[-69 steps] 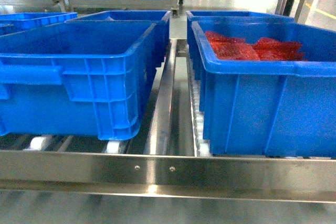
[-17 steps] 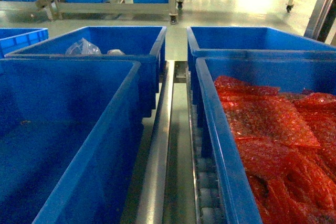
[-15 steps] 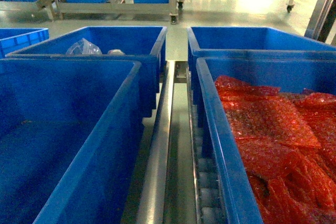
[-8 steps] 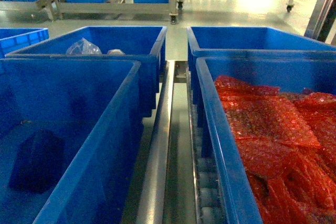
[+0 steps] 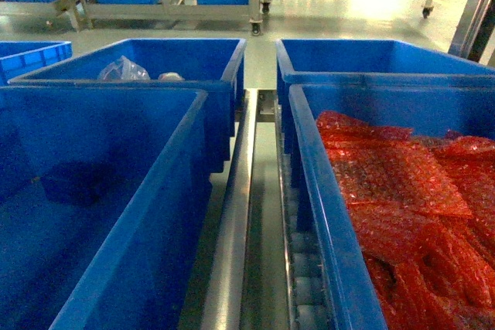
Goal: Pick blue part to blue bin on bottom shelf
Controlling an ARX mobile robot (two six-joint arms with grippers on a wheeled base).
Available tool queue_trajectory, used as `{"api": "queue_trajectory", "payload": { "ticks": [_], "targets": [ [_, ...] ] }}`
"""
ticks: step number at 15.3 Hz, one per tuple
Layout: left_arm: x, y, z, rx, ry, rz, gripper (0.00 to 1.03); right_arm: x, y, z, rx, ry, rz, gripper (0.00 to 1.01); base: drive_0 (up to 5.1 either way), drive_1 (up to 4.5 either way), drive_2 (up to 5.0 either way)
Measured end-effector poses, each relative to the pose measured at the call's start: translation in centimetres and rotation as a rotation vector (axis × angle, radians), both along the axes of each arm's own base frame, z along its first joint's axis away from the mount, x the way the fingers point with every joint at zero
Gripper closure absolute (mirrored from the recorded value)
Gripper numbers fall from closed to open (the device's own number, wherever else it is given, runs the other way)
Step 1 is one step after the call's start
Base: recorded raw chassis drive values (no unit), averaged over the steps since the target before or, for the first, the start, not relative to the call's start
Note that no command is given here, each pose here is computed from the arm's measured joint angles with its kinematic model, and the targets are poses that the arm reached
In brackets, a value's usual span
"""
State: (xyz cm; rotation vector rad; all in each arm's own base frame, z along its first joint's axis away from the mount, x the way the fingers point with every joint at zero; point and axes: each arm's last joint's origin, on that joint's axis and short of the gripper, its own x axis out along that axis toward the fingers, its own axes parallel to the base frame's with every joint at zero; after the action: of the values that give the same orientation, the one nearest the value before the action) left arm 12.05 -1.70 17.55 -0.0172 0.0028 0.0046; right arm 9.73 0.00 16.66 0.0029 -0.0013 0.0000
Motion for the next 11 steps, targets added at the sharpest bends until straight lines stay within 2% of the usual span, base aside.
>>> {"api": "queue_trajectory", "payload": {
  "ticks": [1,2,4,5,6,9,10,11],
  "targets": [
    [-0.2,0.3,-0.6,-0.001,-0.008,-0.002,0.97,0.0,0.0,0.0,0.0,0.0,0.0,0.03,0.0,0.0,0.0],
    [-0.3,0.5,-0.6,-0.001,-0.009,0.002,1.01,0.0,0.0,0.0,0.0,0.0,0.0,0.03,0.0,0.0,0.0],
    [-0.7,1.5,-0.5,0.002,-0.019,-0.006,1.01,0.0,0.0,0.0,0.0,0.0,0.0,0.03,0.0,0.0,0.0],
    [-0.8,1.9,-0.5,0.002,-0.016,0.025,1.01,0.0,0.0,0.0,0.0,0.0,0.0,0.03,0.0,0.0,0.0],
    [-0.9,1.7,-0.5,0.003,-0.015,-0.002,1.01,0.0,0.0,0.0,0.0,0.0,0.0,0.03,0.0,0.0,0.0],
    [-1.3,1.7,-0.6,0.003,-0.015,-0.007,1.01,0.0,0.0,0.0,0.0,0.0,0.0,0.03,0.0,0.0,0.0],
    [-1.8,1.7,-1.1,0.002,0.034,-0.007,1.01,0.0,0.0,0.0,0.0,0.0,0.0,0.03,0.0,0.0,0.0],
    [-2.3,1.7,-0.8,0.003,-0.009,-0.005,1.01,0.0,0.0,0.0,0.0,0.0,0.0,0.03,0.0,0.0,0.0]
  ]
}}
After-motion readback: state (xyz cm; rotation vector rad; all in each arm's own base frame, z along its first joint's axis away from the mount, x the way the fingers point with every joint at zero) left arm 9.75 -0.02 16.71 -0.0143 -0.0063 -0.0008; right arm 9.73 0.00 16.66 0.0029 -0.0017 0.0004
